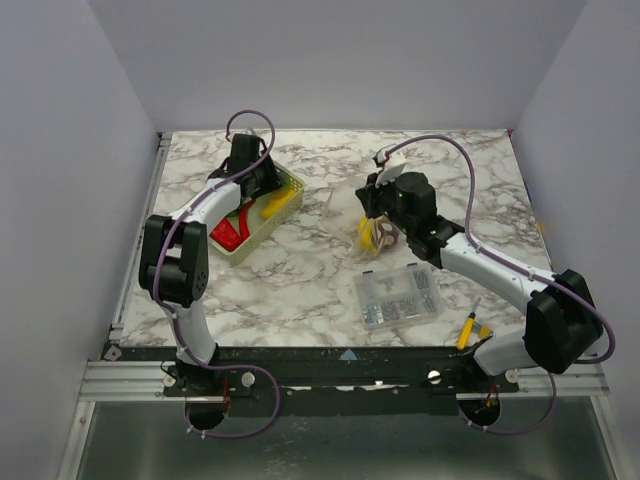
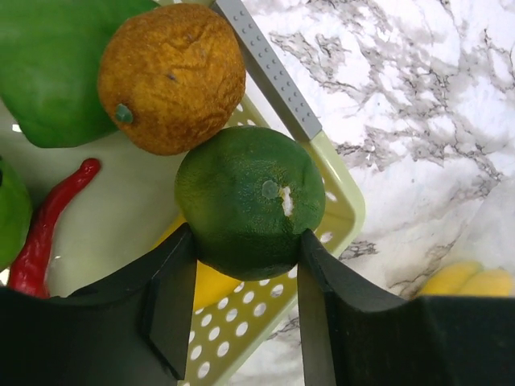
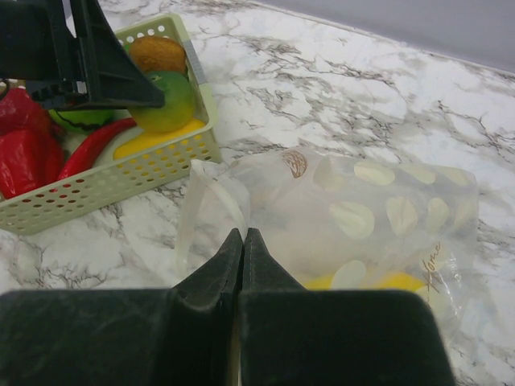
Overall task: Place the food in the zip-top bag and seal the zipper
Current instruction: Pick up the fake vegetable from the bin, then place the fake vegetable in the zipper food storage bag.
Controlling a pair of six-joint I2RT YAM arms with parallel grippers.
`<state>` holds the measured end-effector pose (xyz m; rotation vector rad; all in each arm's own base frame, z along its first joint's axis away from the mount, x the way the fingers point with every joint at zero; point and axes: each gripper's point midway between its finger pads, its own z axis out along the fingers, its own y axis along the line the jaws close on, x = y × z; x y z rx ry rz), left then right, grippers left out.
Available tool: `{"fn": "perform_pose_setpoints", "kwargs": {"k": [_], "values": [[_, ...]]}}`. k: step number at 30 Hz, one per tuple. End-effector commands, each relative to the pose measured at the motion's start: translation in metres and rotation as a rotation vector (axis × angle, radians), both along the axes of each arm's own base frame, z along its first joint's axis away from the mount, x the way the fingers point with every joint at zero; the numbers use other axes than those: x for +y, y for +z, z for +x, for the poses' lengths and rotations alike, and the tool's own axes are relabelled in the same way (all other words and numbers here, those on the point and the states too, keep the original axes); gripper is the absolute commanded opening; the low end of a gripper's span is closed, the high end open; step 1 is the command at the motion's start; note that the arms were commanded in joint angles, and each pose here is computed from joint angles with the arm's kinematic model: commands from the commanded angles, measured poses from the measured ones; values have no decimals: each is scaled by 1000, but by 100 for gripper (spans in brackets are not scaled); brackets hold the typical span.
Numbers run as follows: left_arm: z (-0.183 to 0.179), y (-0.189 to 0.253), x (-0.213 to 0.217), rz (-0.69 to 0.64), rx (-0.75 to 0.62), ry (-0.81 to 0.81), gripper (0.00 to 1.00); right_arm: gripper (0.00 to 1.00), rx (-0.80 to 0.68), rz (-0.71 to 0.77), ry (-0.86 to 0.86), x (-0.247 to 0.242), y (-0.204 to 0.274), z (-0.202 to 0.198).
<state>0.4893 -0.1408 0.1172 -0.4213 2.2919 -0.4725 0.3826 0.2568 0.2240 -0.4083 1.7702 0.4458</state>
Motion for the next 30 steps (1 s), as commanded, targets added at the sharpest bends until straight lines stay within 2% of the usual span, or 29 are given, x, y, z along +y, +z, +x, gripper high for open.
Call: {"fn": "perform_pose_setpoints", "kwargs": {"k": [1, 9, 18, 23, 30], "values": [[-13, 34, 6, 25, -71, -43, 32, 1, -16, -14, -24, -4, 3, 7], [-41, 73, 13, 52, -148, -80, 20, 1, -21, -11, -23, -4, 7, 6], [-93, 111, -4, -53, -213, -205, 14, 1, -27, -8, -26, -6, 10, 4], [-136, 120, -35, -152, -215, -357, 13, 1, -30, -3, -24, -6, 12, 3], [-201, 96, -99, -240, -162, -524, 12, 1, -35, 15, -13, -5, 17, 0]]}}
